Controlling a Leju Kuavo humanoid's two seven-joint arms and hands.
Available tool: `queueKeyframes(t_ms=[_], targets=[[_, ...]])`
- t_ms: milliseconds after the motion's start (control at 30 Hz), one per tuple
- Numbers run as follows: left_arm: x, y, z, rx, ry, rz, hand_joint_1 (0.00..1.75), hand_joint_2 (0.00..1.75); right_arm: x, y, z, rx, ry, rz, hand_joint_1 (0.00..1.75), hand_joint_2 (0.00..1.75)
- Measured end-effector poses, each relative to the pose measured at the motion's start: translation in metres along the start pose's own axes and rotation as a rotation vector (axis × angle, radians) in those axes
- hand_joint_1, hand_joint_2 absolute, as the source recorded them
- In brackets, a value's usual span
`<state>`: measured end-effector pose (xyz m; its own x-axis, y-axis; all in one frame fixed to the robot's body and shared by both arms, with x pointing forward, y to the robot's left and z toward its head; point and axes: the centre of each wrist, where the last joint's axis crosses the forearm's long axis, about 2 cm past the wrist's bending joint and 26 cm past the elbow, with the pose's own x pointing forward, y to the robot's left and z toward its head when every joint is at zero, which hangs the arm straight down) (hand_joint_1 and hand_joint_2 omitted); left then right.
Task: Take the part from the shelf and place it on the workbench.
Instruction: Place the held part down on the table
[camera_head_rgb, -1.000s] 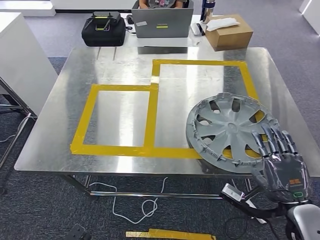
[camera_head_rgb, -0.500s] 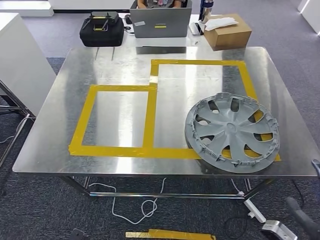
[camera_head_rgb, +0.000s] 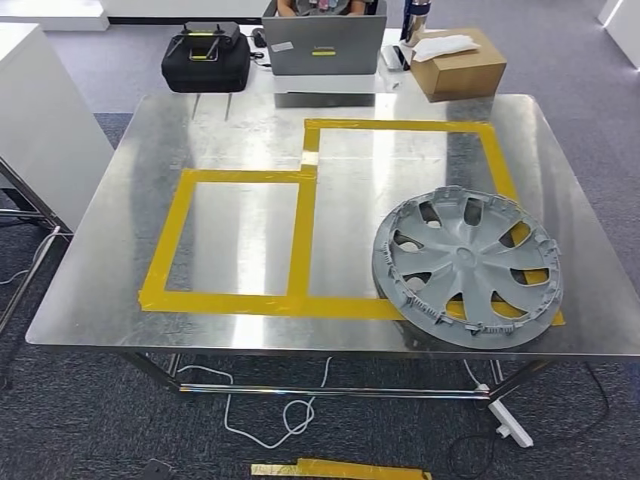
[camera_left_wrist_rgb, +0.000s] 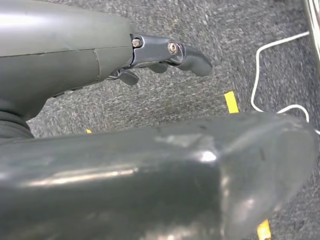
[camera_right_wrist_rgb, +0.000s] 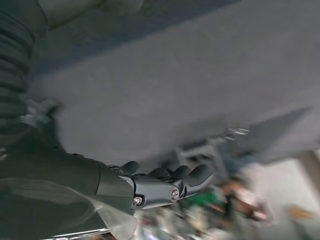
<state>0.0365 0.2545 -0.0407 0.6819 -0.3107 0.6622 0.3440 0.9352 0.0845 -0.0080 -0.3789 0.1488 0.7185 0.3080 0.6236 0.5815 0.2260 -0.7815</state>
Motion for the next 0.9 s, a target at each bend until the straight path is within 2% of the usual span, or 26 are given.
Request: queueKeyframes(t_ms=[200,400,500,567,700,833,900], targets=[[-0.001,-0.002,0.004,0.004,0.001,0.008,0.00,0.00,-0.015,0.011,0.017,0.058,0.179,-0.008,0.00,1.75],[-0.003,-0.002,0.009,0.060,0.008,0.065,0.00,0.00,-0.028,0.039,0.043,0.198,0.506,-0.084,0.00,1.75],[-0.005,-0.002,0.012,0.084,0.008,0.096,0.00,0.00,-0.034,0.061,0.061,0.409,0.673,-0.134,0.00,1.75],[-0.007,-0.003,0.014,0.094,0.007,0.112,0.00,0.00,-0.038,0.075,0.071,0.574,0.719,-0.155,0.00,1.75],[-0.009,-0.003,0.016,0.119,0.010,0.128,0.00,0.00,-0.047,0.103,0.080,0.871,0.617,-0.171,0.00,1.75],[-0.008,-0.001,0.018,0.129,0.005,0.131,0.00,0.00,-0.056,0.128,0.074,0.995,0.501,-0.207,0.00,0.00],[-0.008,-0.001,0.018,0.122,0.001,0.125,0.00,0.00,-0.060,0.137,0.070,1.015,0.487,-0.218,0.00,0.00]])
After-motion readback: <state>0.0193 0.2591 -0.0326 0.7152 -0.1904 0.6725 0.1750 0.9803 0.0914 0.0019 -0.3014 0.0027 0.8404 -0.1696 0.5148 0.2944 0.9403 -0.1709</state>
